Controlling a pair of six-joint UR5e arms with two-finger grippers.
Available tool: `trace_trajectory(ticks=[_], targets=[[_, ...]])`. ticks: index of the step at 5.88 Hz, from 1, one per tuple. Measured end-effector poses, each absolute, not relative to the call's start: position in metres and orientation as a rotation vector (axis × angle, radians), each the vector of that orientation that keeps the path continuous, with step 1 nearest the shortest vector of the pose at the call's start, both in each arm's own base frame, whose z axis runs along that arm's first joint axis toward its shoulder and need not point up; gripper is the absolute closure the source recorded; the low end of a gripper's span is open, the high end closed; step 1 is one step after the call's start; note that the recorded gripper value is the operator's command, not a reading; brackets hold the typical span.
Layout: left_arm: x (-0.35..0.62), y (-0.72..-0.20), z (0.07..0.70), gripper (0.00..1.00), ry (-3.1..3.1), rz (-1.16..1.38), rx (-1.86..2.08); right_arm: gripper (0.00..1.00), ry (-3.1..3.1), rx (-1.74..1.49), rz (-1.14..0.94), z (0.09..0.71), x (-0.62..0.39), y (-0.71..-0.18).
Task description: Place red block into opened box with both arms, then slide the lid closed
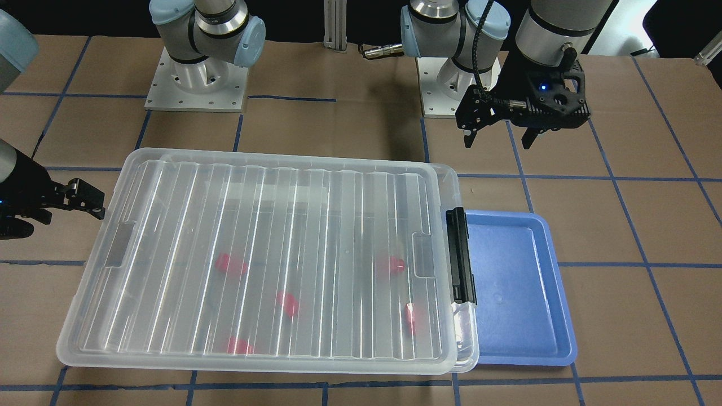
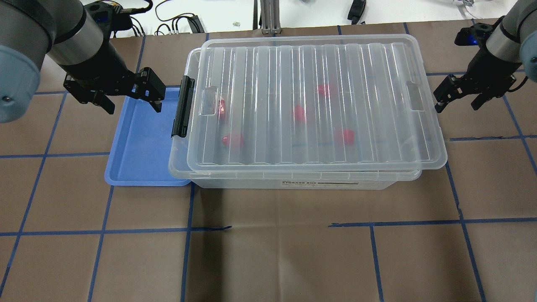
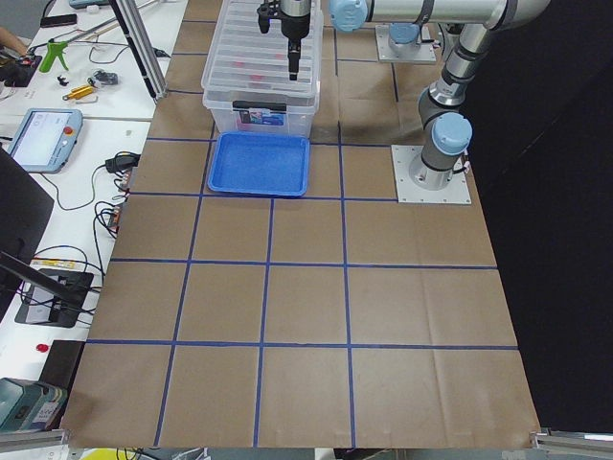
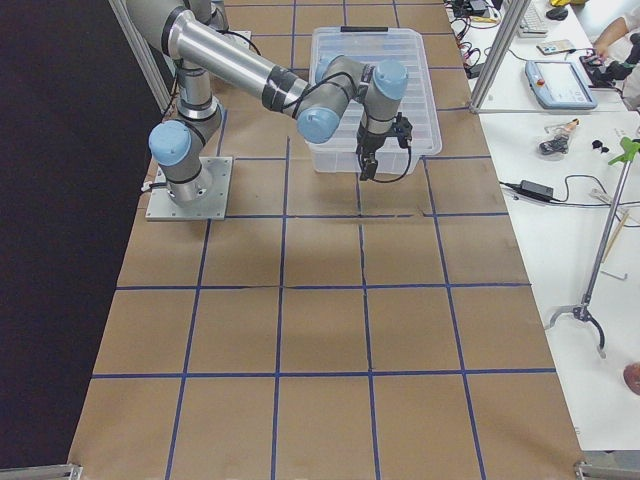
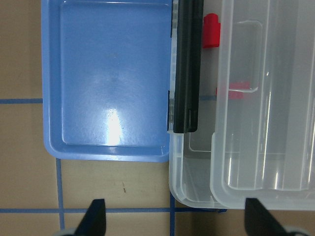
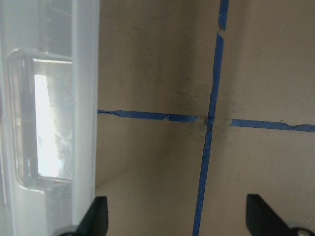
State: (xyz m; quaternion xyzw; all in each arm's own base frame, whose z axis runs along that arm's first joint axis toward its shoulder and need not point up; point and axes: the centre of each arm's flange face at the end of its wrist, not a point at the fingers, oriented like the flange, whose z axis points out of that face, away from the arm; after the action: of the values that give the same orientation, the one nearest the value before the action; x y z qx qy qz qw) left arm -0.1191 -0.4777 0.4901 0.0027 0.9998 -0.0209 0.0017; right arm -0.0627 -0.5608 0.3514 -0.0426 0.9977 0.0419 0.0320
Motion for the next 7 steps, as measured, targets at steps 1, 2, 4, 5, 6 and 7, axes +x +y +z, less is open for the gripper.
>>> trace_trajectory(ticks=[1, 2, 4, 5, 6, 7], targets=[[-0.119, -0.478, 0.490, 0.02, 3.138, -0.066, 0.009, 0.00, 3.067, -0.145, 0.124, 0.352, -0.056, -0.562], [-0.119, -0.478, 0.490, 0.02, 3.138, -0.066, 0.008, 0.00, 3.070, -0.154, 0.118, 0.354, -0.053, -0.563], [-0.119, -0.478, 0.490, 0.02, 3.138, -0.066, 0.010, 0.00, 3.100, -0.161, 0.063, 0.375, -0.055, -0.567], [-0.119, -0.478, 0.490, 0.02, 3.138, -0.066, 0.010, 0.00, 3.127, -0.162, 0.004, 0.400, -0.057, -0.569], [-0.119, -0.478, 0.490, 0.02, 3.138, -0.065, 0.010, 0.00, 3.141, -0.129, -0.029, 0.430, -0.053, -0.563], [-0.119, -0.478, 0.489, 0.02, 3.138, -0.063, 0.010, 0.00, 3.137, -0.048, -0.026, 0.457, -0.034, -0.550]])
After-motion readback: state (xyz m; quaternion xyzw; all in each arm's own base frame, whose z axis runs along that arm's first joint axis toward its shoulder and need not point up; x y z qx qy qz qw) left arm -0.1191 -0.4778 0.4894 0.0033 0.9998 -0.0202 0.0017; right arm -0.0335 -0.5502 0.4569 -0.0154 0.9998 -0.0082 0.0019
